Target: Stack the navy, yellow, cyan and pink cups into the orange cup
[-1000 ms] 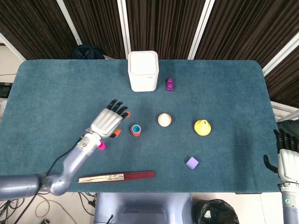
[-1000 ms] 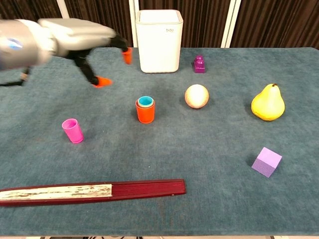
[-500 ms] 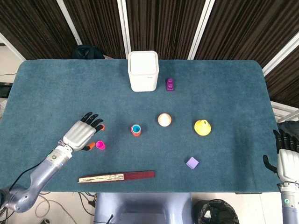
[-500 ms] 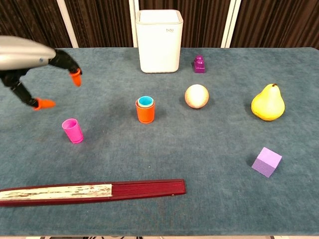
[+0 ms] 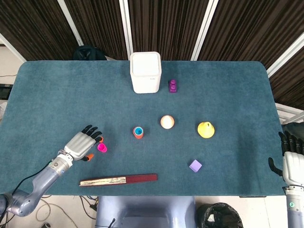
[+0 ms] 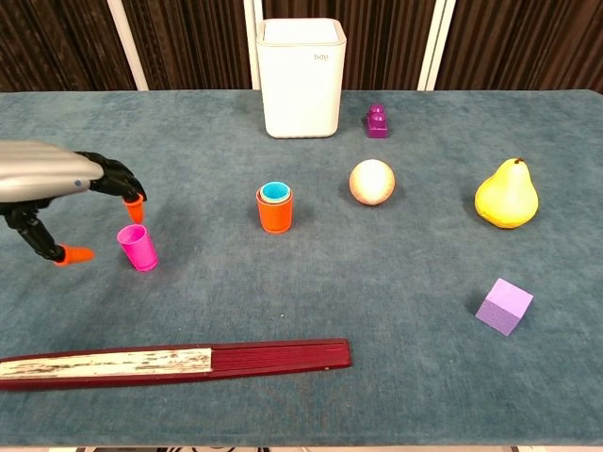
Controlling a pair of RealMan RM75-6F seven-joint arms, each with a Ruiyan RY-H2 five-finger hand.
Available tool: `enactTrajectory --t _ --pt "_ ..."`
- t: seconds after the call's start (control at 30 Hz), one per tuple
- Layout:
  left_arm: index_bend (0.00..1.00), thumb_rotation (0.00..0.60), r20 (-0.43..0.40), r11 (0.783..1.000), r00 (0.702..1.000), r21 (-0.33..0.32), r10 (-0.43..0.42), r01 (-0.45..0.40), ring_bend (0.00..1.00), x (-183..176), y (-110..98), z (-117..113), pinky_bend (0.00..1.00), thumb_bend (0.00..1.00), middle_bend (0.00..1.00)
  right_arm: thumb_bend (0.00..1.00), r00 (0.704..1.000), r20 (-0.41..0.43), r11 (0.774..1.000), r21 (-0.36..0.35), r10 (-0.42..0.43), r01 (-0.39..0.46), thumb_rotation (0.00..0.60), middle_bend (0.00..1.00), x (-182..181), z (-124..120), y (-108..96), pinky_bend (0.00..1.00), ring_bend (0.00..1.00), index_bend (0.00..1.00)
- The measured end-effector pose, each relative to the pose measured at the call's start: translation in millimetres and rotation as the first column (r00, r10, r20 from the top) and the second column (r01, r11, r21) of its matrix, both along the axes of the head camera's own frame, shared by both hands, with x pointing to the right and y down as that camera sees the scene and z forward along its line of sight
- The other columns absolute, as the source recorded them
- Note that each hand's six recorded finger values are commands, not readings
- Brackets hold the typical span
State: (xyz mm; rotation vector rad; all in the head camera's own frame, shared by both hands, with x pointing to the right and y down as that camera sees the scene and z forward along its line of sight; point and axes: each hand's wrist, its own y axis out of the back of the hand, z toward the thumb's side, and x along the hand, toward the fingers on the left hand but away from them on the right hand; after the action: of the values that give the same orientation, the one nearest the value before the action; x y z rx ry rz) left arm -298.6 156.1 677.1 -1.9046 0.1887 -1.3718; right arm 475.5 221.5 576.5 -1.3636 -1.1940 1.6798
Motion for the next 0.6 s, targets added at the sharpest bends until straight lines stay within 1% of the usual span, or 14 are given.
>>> enactTrajectory --t 0.2,0.3,0.5,0.6 --pt "0.31 0.600 -0.015 1.000 1.000 0.014 0.020 -0.019 0.00 11 0 10 0.00 0.29 0.14 0.43 1.000 0.000 1.000 0.003 0.004 -0.004 0.600 0.00 1 -1 0 0.00 0.04 0.06" --pt "0.32 0.600 -0.020 0.999 0.999 0.034 0.026 -0.026 0.00 15 -1 12 0.00 0.29 0.15 0.43 1.000 0.001 1.000 0.004 0.005 -0.005 0.600 0.00 2 -1 -1 0.00 0.04 0.06" --pt "0.40 0.600 -0.018 0.998 0.999 0.043 0.037 -0.036 0.00 19 0 15 0.00 0.30 0.16 0.43 1.000 0.004 1.000 -0.001 0.006 -0.006 0.600 0.00 2 0 0 0.00 0.04 0.06" --pt "0.42 0.600 -0.015 0.998 0.999 0.049 0.041 -0.041 0.00 19 -1 16 0.00 0.30 0.16 0.43 1.000 0.005 1.000 -0.002 0.005 -0.005 0.600 0.00 1 1 0 0.00 0.04 0.06"
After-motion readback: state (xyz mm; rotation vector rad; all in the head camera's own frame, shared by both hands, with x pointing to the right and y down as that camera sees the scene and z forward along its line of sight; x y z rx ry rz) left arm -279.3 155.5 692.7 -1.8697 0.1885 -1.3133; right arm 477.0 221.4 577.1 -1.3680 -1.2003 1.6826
